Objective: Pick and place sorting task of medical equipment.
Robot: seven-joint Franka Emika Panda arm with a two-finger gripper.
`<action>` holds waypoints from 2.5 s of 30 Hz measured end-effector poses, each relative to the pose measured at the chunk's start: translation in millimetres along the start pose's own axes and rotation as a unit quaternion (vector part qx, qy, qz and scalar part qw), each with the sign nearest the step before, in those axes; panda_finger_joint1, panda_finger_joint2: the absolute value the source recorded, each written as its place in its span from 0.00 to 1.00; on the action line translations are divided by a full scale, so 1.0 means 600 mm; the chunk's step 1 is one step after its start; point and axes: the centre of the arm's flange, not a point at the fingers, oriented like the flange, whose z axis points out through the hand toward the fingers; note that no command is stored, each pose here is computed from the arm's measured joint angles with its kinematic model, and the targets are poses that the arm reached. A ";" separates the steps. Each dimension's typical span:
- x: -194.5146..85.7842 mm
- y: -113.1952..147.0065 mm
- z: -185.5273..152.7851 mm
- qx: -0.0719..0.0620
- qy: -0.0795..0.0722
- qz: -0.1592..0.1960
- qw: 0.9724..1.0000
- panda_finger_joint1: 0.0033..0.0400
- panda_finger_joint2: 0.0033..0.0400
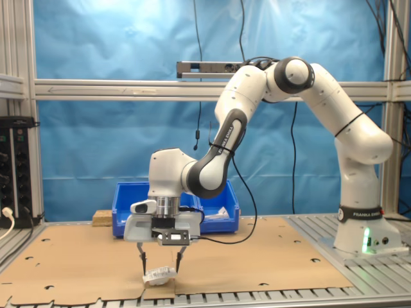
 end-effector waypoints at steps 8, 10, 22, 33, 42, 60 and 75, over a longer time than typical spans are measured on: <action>0.001 0.002 -0.002 -0.003 0.004 0.000 1.000 1.00 1.00; 0.002 0.002 -0.002 -0.003 0.005 0.000 1.000 1.00 1.00; 0.004 0.004 -0.005 -0.006 0.008 0.000 1.000 1.00 1.00; 0.004 0.005 -0.002 -0.005 0.008 0.001 1.000 1.00 1.00; -0.001 0.003 0.011 -0.001 0.004 0.002 1.000 1.00 1.00; -0.006 0.002 0.023 0.004 0.000 0.004 1.000 1.00 1.00; -0.006 0.003 0.022 0.003 0.001 0.004 1.000 0.19 0.19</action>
